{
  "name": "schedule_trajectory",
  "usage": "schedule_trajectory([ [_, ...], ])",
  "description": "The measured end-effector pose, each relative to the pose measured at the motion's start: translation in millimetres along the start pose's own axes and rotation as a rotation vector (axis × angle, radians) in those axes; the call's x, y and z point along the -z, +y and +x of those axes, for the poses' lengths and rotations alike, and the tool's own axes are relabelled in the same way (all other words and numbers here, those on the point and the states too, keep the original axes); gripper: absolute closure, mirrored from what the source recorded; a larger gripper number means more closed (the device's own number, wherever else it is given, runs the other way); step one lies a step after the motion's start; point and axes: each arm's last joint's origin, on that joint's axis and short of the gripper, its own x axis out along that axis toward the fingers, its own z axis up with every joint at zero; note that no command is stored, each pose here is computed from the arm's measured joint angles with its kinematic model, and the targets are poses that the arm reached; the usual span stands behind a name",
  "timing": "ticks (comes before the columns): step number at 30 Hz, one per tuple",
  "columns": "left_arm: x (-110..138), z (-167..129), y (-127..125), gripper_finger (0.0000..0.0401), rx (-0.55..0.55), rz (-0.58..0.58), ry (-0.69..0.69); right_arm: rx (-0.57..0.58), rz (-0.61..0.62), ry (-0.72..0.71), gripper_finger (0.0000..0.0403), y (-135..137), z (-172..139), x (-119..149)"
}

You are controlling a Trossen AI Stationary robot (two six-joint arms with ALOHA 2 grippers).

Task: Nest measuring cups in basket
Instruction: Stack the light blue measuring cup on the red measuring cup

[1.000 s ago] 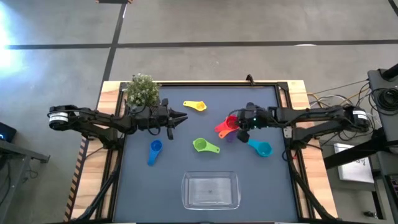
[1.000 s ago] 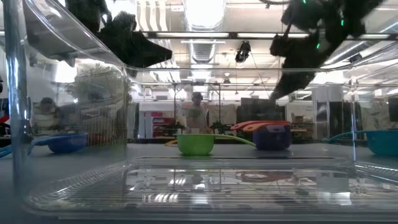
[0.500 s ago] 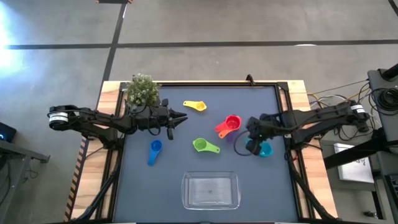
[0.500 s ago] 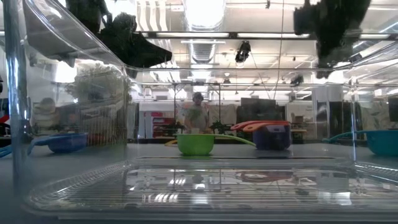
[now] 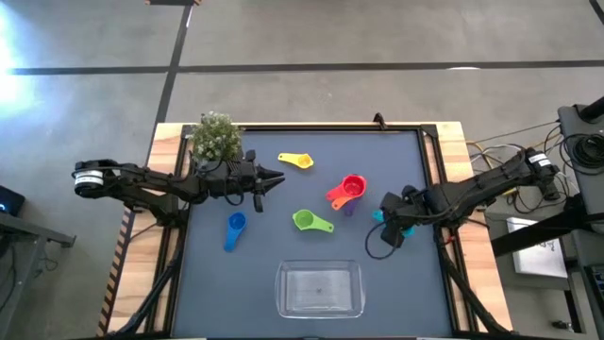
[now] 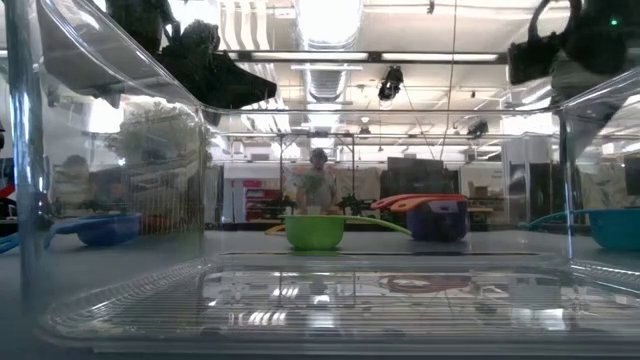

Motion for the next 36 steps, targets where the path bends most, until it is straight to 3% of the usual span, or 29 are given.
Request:
schedule_trajectory([
  [7,0.0,0.0,0.0,0.0347,0.000,0.000,0.000,0.042,0.032,-0.031,0.0179,-4.4,15.1,5.7],
  [14,0.0,0.0,0.0,0.0347,0.000,0.000,0.000,0.079,0.079,-0.019,0.0131,-13.0,29.3,11.0],
  [22,0.0,0.0,0.0,0.0347,0.000,0.000,0.000,0.070,0.084,-0.034,0.0109,-17.8,41.1,12.0],
  [36,0.1,0.0,0.0,0.0347,0.000,0.000,0.001,0.079,0.092,-0.002,0.0111,-26.0,57.4,22.2],
])
